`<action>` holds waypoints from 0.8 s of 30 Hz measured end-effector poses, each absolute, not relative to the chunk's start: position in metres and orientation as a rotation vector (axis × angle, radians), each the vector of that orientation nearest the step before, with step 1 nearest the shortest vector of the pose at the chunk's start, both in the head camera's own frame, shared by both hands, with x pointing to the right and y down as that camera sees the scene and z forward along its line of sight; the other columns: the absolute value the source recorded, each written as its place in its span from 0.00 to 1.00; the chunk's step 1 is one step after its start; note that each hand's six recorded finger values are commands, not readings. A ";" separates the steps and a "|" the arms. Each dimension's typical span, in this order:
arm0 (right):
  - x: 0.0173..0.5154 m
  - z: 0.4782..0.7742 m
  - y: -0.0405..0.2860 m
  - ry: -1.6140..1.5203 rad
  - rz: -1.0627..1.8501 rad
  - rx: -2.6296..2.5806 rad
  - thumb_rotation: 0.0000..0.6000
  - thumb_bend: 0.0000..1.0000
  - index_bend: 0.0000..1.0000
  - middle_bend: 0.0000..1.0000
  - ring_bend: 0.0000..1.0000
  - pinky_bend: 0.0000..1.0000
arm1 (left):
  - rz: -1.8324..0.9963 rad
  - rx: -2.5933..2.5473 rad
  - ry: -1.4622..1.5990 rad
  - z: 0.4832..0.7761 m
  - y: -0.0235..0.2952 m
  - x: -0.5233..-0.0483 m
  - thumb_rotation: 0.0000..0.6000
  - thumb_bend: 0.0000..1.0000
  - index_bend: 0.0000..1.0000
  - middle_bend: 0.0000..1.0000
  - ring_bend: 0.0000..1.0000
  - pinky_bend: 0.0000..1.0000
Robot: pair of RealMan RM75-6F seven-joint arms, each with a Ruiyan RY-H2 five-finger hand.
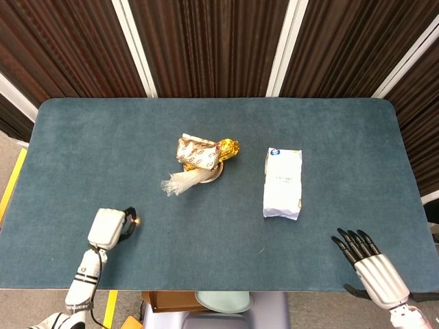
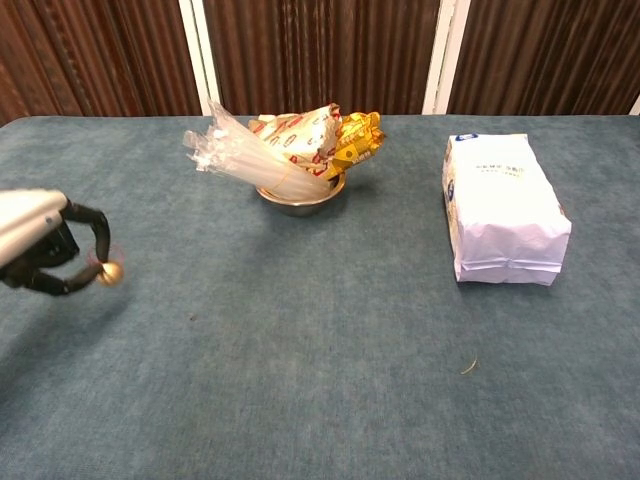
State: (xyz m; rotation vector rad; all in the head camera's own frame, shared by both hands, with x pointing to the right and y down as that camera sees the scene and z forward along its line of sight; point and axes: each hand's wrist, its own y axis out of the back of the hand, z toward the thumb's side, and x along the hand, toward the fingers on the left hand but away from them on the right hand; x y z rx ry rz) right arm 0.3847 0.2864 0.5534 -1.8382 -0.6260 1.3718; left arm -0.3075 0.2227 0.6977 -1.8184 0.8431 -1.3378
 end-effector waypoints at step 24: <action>0.387 0.549 0.288 -0.630 1.356 -1.846 1.00 0.21 0.00 0.00 0.00 0.00 | -1.393 -1.783 0.803 0.706 0.222 -0.304 1.00 0.43 0.63 1.00 1.00 1.00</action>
